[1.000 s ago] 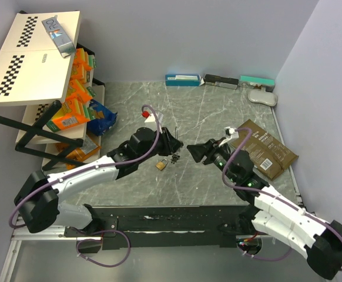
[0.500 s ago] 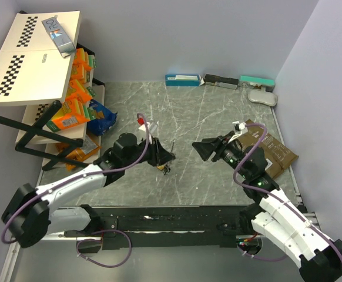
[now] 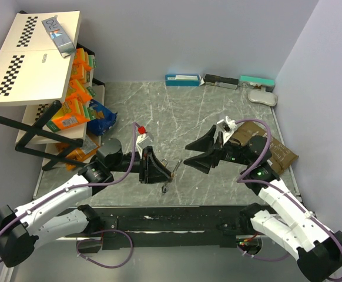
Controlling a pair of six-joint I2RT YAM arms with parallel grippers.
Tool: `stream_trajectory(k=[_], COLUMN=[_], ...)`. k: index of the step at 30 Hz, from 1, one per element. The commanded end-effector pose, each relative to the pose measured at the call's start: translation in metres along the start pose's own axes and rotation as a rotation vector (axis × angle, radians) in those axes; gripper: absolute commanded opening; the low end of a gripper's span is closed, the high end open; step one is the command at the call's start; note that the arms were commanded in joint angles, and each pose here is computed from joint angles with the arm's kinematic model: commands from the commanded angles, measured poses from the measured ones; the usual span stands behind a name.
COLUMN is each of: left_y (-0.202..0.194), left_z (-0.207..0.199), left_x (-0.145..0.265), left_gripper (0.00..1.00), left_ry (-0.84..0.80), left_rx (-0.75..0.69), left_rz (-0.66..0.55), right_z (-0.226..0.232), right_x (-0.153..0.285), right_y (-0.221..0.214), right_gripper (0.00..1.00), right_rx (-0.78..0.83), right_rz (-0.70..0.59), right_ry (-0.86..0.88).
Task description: Unlock with the key
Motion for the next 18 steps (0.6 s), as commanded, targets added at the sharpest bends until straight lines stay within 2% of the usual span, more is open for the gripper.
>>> stream_trajectory(k=[1, 7, 18], left_y=[0.010, 0.011, 0.011], left_z=[-0.019, -0.022, -0.026], left_x=[0.006, 0.008, 0.009], left_gripper=[0.01, 0.01, 0.01], left_ry=[-0.109, -0.126, -0.163], left_rx=[-0.080, -0.085, -0.091], left_rz=[0.022, 0.019, 0.016], right_z=[0.017, 0.019, 0.015], right_x=[-0.004, -0.014, -0.021], right_y=[0.017, 0.007, -0.002], right_gripper=[0.78, 0.78, 0.75], right_rx=[0.092, 0.086, 0.061], right_rz=[0.003, 0.067, 0.106], right_ry=[0.166, 0.186, 0.202])
Point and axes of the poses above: each gripper's point midway between its finger pads, its own x axis back along the fingers, its own z axis along the line the jaws close on, y = z × x, the point moved 10 cm from there along x, back along the fingers, and after that the axes turned 2 degrees about x, right-handed, at the moved point
